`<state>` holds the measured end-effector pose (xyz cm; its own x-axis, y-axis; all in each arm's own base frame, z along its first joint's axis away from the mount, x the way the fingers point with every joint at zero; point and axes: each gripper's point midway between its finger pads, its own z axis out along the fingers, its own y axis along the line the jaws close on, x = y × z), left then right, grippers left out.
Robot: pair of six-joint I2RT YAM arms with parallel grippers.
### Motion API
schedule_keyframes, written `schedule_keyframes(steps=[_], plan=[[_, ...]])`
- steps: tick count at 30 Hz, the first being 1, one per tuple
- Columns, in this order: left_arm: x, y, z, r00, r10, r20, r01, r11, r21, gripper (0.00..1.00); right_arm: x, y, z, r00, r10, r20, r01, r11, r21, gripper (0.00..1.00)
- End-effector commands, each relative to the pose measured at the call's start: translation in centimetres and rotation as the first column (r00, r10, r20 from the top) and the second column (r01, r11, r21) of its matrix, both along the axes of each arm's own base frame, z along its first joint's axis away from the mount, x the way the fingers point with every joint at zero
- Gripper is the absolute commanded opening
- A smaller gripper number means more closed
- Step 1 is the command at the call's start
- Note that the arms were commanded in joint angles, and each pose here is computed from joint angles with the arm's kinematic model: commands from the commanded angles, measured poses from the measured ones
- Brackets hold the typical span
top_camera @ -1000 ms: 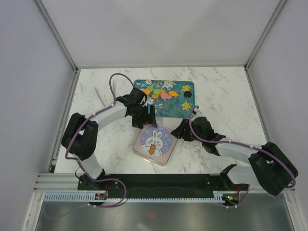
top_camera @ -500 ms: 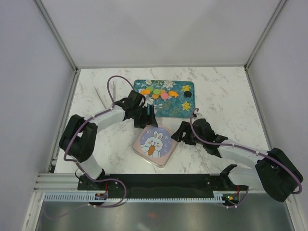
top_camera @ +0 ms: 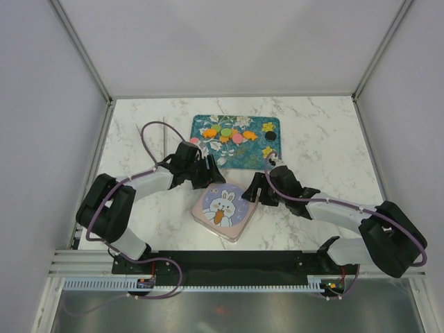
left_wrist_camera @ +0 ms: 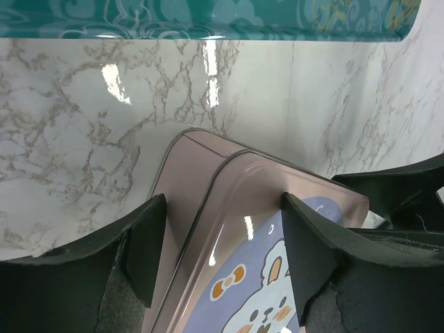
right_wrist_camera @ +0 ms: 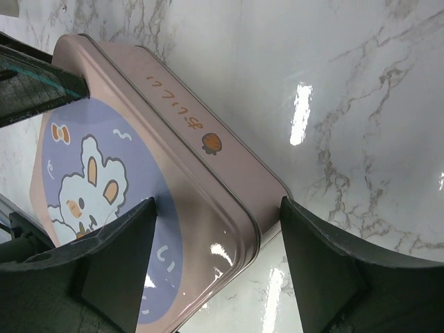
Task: Pack the cookies
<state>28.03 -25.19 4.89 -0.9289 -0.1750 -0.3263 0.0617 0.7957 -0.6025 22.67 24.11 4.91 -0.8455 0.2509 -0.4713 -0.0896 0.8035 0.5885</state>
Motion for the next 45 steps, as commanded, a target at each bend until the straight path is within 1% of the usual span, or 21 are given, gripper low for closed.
schedule_keyframes(steps=[1, 5, 6, 7, 11, 16, 18, 19, 20, 22, 25, 26, 28, 29, 30, 34, 36, 37, 38, 40, 45], plan=[[-4.9, 1.8, -5.5, 0.975, 0.083, -0.204, -0.064, 0.993, 0.1, 0.56, 0.5, 1.0, -1.1, 1.0, 0.025, -0.015, -0.026, 0.999, -0.028, 0.73], [-5.5, 1.5, -5.2, 0.975, 0.092, -0.202, -0.08, 0.994, 0.069, 0.51, 1.7, 1.9, -1.4, 0.999, 0.038, -0.022, -0.039, 0.998, -0.05, 0.66], [-5.5, 1.4, -5.0, 0.977, 0.088, -0.194, -0.077, 0.995, 0.065, 0.51, 2.0, 1.9, -1.5, 0.999, 0.034, -0.024, -0.036, 0.998, -0.054, 0.56], [-5.5, 1.4, -4.9, 0.978, 0.086, -0.19, -0.075, 0.995, 0.063, 0.5, 2.1, 1.8, -1.7, 0.999, 0.032, -0.026, -0.034, 0.998, -0.059, 0.55], [-5.0, 1.4, -4.0, 0.985, 0.066, -0.161, -0.055, 0.996, 0.069, 0.5, 3.0, 1.0, -2.0, 0.999, 0.008, -0.031, -0.01, 0.997, -0.075, 0.56], [-2.6, 1.5, -0.4, 0.998, 0.041, -0.056, -0.034, 0.993, 0.11, 0.62, 4.9, -0.5, 1.0, 0.999, -0.017, 0.039, 0.021, 0.994, -0.106, 0.58], [-0.9, 1.3, 2.2, 0.999, 0.029, 0.018, -0.031, 0.994, 0.101, 0.67, 5.9, -0.9, 2.6, 0.998, -0.028, 0.059, 0.035, 0.991, -0.129, 0.6], [-0.7, 1.5, 3.0, 1.0, 0.023, 0.021, -0.025, 0.994, 0.109, 0.68, 6.3, -1.1, 3.6, 0.996, -0.023, 0.082, 0.034, 0.991, -0.132, 0.61], [0.4, 1.3, 5.2, 0.997, 0.024, 0.072, -0.03, 0.995, 0.092, 0.71, 7.0, -0.9, 5.0, 0.994, -0.026, 0.107, 0.039, 0.992, -0.122, 0.63], [0.9, 1.7, 7.0, 0.994, -0.007, 0.111, -0.006, 0.994, 0.111, 0.74, 7.6, -1.8, 6.6, 0.99, -0.035, 0.133, 0.052, 0.99, -0.131, 0.66], [2.0, 2.2, 12.1, 0.968, -0.041, 0.246, 0.012, 0.993, 0.12, 0.79, 8.3, -2.6, 10.4, 0.977, -0.053, 0.205, 0.078, 0.99, -0.116, 0.72], [1.8, 2.6, 14.3, 0.953, -0.06, 0.296, 0.023, 0.992, 0.126, 0.8, 8.3, -2.8, 11.6, 0.973, -0.05, 0.226, 0.077, 0.99, -0.115, 0.78], [1.2, 3.1, 16.4, 0.935, -0.076, 0.347, 0.033, 0.991, 0.128, 0.8, 8.1, -3.7, 14.4, 0.952, -0.08, 0.295, 0.11, 0.99, -0.088, 0.84], [0.8, 3.5, 17.1, 0.926, -0.082, 0.369, 0.035, 0.99, 0.134, 0.8, 7.9, -4.0, 15.4, 0.944, -0.087, 0.318, 0.118, 0.99, -0.081, 0.96], [0.0, 4.4, 18.7, 0.903, -0.088, 0.419, 0.032, 0.99, 0.139, 0.81, 7.5, -4.5, 16.0, 0.939, -0.092, 0.33, 0.126, 0.989, -0.08, 0.98], [-2.8, 6.4, 20.7, 0.857, -0.105, 0.504, 0.038, 0.989, 0.143, 0.81, 5.5, -7.0, 20.3, 0.892, -0.152, 0.425, 0.184, 0.982, -0.036, 0.98], [-4.3, 7.1, 19.5, 0.857, -0.118, 0.501, 0.049, 0.988, 0.148, 0.81, 4.7, -8.6, 20.3, 0.88, -0.186, 0.437, 0.232, 0.971, -0.055, 0.98], [-5.3, 7.8, 20.4, 0.834, -0.108, 0.542, 0.044, 0.991, 0.13, 0.81, 4.0, -9.4, 21.2, 0.864, -0.205, 0.459, 0.252, 0.967, -0.041, 0.98], [-5.9, 8.3, 19.0, 0.841, -0.113, 0.528, 0.04, 0.988, 0.147, 0.81, 3.5, -9.9, 20.7, 0.866, -0.208, 0.455, 0.261, 0.964, -0.056, 0.98], [-7.2, 9.1, 19.4, 0.823, -0.105, 0.558, 0.037, 0.99, 0.133, 0.82, 2.7, -11.3, 20.7, 0.845, -0.247, 0.474, 0.305, 0.951, -0.05, 0.98], [-8.9, 9.6, 17.8, 0.825, -0.115, 0.553, 0.056, 0.991, 0.123, 0.82, 1.8, -12.6, 20.3, 0.831, -0.279, 0.482, 0.343, 0.938, -0.048, 0.98]])
